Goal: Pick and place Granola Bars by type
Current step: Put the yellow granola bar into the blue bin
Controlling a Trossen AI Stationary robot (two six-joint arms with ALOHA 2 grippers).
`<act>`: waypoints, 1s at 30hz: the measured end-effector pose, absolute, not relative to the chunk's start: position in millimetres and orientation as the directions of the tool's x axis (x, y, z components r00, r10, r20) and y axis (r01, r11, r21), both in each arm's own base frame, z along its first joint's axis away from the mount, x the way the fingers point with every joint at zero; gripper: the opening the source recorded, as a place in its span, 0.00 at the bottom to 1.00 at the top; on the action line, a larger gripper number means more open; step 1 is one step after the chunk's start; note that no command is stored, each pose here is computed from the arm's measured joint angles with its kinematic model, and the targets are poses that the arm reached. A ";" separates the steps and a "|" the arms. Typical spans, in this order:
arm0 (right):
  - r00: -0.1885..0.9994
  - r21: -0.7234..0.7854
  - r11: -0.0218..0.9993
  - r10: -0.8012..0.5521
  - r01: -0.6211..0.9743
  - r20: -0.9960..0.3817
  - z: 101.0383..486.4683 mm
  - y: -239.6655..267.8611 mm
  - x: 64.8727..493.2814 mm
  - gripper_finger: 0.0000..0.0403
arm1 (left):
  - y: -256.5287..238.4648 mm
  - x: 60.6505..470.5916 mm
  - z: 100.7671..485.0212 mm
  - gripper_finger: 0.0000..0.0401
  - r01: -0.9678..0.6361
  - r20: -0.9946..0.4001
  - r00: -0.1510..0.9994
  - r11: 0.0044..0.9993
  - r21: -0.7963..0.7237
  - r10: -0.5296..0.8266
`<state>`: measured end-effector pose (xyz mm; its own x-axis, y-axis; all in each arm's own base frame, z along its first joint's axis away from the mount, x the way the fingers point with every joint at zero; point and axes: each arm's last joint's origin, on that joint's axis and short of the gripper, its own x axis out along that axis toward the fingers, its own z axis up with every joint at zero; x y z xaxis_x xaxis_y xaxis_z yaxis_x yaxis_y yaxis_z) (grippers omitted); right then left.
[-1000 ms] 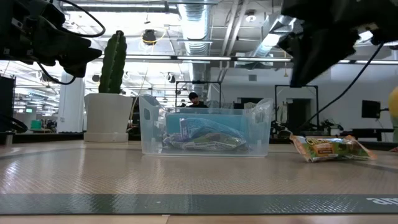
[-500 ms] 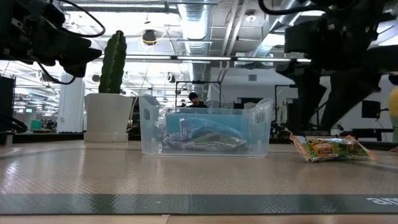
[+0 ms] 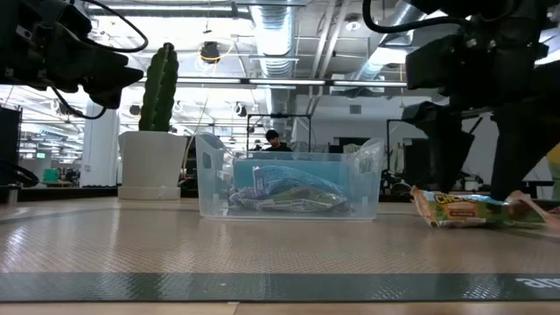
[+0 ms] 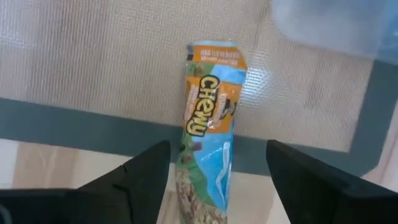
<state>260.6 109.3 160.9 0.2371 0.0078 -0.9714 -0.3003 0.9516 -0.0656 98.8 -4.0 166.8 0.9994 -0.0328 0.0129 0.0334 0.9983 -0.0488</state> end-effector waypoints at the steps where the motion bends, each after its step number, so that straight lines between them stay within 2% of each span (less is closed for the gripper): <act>1: 0.238 -0.064 0.953 0.009 -0.296 -0.971 162.4 108.9 259.7 0.64 | -4.0 98.8 166.8 0.42 0.033 0.013 0.999 0.998 -0.049 -0.033; 4: 0.262 -0.048 0.959 0.028 -0.280 -0.965 169.9 109.8 259.7 0.65 | -4.0 98.8 166.8 0.42 0.034 0.013 0.999 0.998 -0.049 -0.033; 12: 0.173 -0.001 0.967 0.045 -0.256 -0.984 167.1 112.0 253.1 0.65 | -4.1 98.8 166.8 0.42 0.034 0.013 0.999 0.998 -0.049 -0.033; 15: 0.185 0.003 0.967 0.052 -0.255 -0.981 167.5 112.3 254.5 0.65 | -4.0 98.8 166.8 0.42 0.034 0.013 0.999 0.998 -0.049 -0.033; 25: 0.136 -0.005 0.971 0.028 -0.240 -0.990 140.7 110.7 266.2 0.64 | -4.0 98.8 166.8 0.42 0.034 0.013 0.999 0.998 -0.049 -0.033; 30: 0.133 -0.003 0.972 0.029 -0.235 -0.991 136.2 109.5 269.1 0.55 | -4.1 98.8 166.8 0.42 0.034 0.013 0.999 0.998 -0.049 -0.033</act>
<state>269.1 109.5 136.2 0.1327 0.0286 -0.9907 -0.2348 0.9720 -0.0034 98.8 -4.1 166.8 0.9994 -0.0333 0.0130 0.0339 0.9982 -0.0488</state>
